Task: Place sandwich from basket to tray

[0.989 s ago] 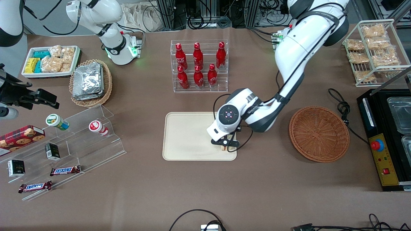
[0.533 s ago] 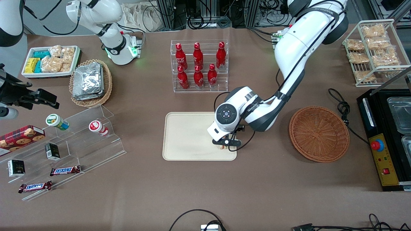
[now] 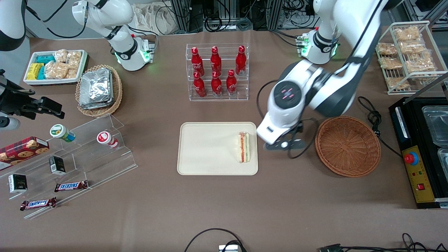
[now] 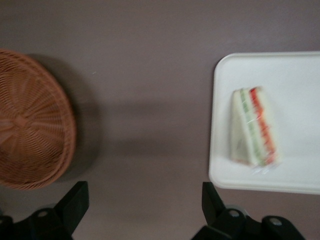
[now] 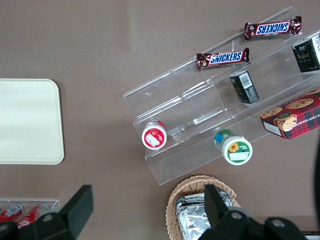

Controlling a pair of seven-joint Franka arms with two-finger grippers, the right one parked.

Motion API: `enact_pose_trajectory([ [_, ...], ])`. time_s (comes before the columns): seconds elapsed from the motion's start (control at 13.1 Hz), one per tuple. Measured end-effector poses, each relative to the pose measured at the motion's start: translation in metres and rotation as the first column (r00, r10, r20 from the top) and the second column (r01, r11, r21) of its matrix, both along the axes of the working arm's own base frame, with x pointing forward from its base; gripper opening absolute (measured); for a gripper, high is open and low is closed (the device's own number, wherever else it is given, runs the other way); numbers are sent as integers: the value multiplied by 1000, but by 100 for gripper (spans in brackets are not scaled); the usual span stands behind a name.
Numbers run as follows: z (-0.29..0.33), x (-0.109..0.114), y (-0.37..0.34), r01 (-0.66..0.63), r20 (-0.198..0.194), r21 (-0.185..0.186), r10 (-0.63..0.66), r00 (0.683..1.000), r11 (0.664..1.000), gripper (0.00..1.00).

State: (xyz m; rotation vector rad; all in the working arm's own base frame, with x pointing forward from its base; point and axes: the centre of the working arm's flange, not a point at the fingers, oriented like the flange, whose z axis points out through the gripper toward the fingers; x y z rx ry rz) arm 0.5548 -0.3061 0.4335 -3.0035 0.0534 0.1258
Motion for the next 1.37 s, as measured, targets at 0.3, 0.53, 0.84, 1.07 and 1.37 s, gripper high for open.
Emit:
enact_pose_trajectory([
  [0.3,66,-36,115,67,-8,-13,-67,998,998,100],
  [0.53,90,-35,173,88,-12,-5,-88,996,996,100],
  [0.84,96,-17,202,74,-1,-28,-75,997,997,100],
  [1.07,109,13,200,51,35,-92,-48,998,994,100],
  [1.37,124,43,208,-4,77,-144,16,997,990,100],
])
